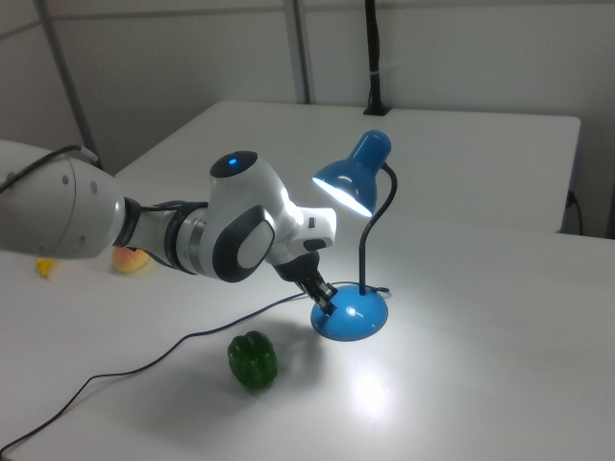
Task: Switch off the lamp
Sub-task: 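Lower the gripper and press the switch on the lamp base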
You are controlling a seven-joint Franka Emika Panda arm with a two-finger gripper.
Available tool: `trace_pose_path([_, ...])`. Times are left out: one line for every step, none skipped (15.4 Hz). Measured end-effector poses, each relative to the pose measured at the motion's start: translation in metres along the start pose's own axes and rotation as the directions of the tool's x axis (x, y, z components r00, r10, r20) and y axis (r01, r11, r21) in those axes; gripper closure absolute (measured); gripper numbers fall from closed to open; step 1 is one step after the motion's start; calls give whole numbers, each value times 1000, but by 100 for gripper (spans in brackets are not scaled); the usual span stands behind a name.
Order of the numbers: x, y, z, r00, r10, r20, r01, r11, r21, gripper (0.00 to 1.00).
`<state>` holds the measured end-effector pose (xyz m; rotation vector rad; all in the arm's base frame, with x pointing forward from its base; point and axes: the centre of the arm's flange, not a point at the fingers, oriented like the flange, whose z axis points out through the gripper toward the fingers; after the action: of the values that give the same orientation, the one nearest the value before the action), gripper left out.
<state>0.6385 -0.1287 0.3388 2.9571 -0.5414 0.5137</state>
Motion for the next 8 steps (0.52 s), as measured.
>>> trace_pose_path([1,0,0,1000,0,-7,0,1000,2,99])
trace_pose_path([1,-1,1,1000,0,-9,0,1000,4,99])
trace_pose_path([0,-1,4,1000,0,-9,1,1000,4,99])
trace_pose_path([0,-1,6,1000,-1,-7,1,1000,5,99])
trace_pose_path([-1,-1,7,1000,-1,-7,1,1000,5,99])
trace_pose_path([-1,-1,7,1000,-1,-8,1,1000,5,99])
trace_pose_path([-1,-1,7,1000,-1,-8,1,1000,5,99])
trace_pose_path([-1,-1,7,1000,-1,-8,1,1000,5,99])
